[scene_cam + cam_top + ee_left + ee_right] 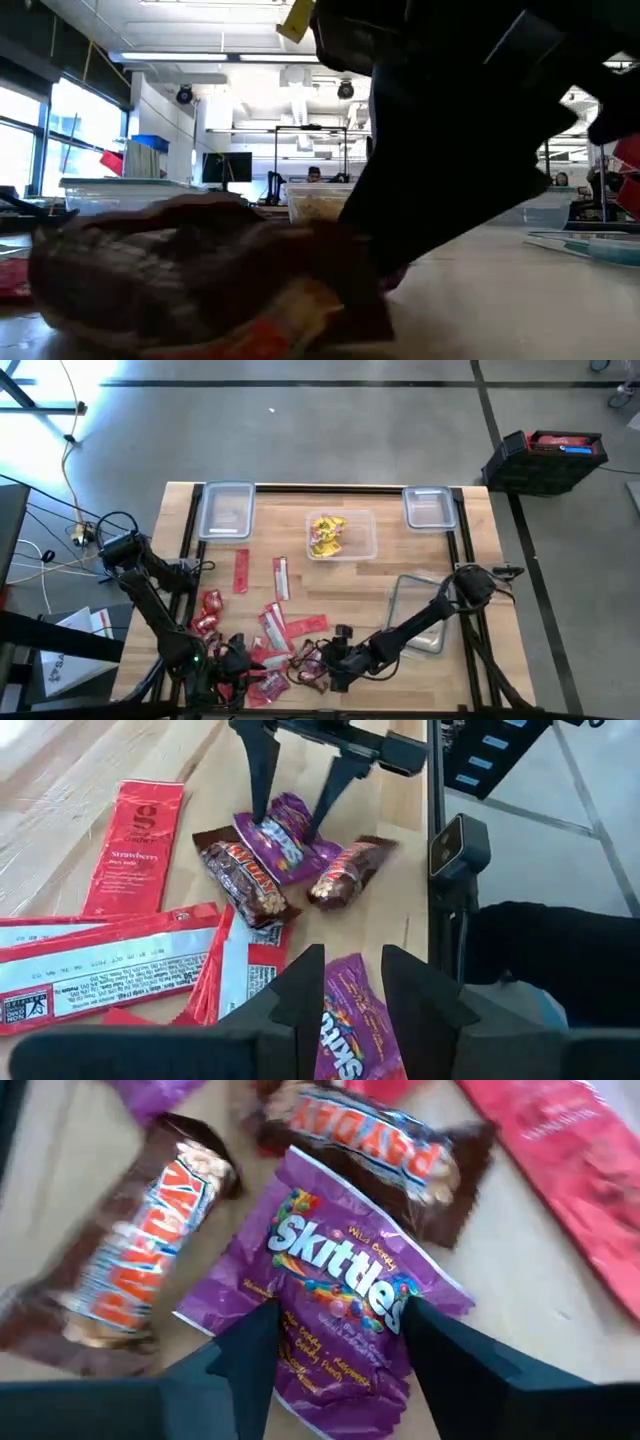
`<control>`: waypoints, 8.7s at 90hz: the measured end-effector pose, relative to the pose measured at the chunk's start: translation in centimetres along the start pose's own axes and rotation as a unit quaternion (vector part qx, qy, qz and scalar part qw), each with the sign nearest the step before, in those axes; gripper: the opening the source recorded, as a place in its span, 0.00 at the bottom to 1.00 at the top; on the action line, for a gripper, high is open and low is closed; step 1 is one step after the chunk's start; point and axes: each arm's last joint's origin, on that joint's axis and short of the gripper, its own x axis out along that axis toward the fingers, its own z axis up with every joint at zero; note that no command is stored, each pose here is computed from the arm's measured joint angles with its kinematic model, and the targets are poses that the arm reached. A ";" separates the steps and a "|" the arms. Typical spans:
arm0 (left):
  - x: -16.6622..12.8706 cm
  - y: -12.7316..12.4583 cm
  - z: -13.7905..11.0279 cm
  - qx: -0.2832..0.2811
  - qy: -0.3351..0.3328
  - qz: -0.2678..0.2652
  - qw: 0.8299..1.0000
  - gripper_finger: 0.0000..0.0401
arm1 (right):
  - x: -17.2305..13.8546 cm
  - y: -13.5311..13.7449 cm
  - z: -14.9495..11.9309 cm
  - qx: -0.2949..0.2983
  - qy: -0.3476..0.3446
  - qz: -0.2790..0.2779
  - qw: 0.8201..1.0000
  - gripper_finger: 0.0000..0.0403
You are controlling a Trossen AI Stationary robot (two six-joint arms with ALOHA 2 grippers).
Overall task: Sort candy
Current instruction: Put the violet candy into the center transparent bin
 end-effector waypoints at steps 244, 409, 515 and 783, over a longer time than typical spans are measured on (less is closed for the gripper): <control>0.4 0.4 0.6 0.039 -0.034 0.028 0.998 0.22 | -9.1 -20.5 8.5 0.154 0.074 -0.177 0.969 0.29; 4.4 -2.3 -3.9 0.035 0.061 0.011 0.997 0.28 | -2.3 0.9 -4.6 0.037 -0.129 0.082 0.988 0.29; 5.8 0.3 -5.1 0.122 0.075 0.016 0.990 0.57 | -2.2 0.7 -4.6 0.015 -0.139 0.052 0.989 0.29; 21.3 32.3 19.1 -0.014 -0.129 0.199 0.971 0.20 | -1.8 -6.0 -3.1 0.042 -0.080 -0.017 0.996 0.23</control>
